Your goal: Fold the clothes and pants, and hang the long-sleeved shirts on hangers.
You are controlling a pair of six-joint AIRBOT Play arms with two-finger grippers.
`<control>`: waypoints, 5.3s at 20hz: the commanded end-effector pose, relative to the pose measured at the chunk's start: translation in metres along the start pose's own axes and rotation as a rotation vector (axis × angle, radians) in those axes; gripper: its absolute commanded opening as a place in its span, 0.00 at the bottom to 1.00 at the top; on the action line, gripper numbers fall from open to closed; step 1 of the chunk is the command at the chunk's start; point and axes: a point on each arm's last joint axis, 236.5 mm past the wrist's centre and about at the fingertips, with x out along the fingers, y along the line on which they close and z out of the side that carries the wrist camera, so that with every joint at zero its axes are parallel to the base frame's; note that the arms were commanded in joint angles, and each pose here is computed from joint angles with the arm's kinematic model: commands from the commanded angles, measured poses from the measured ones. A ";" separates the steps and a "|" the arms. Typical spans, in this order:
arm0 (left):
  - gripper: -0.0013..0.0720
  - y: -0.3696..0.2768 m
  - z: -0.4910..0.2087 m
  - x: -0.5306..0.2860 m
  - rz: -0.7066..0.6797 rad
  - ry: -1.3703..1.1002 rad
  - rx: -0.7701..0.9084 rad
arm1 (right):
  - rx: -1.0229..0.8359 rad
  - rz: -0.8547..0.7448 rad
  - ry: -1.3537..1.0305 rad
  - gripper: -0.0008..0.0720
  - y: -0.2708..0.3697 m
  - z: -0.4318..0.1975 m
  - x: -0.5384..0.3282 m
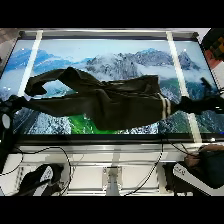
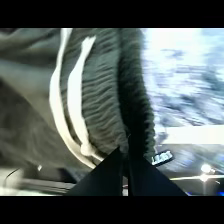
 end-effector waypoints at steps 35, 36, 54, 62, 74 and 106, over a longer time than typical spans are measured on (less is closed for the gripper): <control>0.71 0.065 -0.037 0.005 0.220 0.189 0.234 | 0.105 -0.223 -0.148 0.54 -0.075 0.045 -0.066; 0.71 0.055 -0.029 0.007 0.185 0.151 0.156 | 0.121 -0.163 -0.188 0.54 -0.061 0.055 -0.067; 0.71 -0.125 -0.023 0.078 -0.373 0.181 -0.694 | 0.118 0.125 -0.556 0.80 0.061 0.155 -0.058; 0.87 -0.131 -0.023 0.108 -0.358 0.243 -1.203 | 0.066 0.149 -0.546 0.86 0.089 0.152 -0.048; 0.03 -0.151 0.023 0.128 -0.419 0.212 -1.265 | 0.064 0.150 -0.543 0.83 0.090 0.152 -0.048; 0.02 -0.110 0.092 -0.029 -0.208 0.178 0.331 | 0.034 0.090 -0.546 0.05 0.078 0.152 -0.046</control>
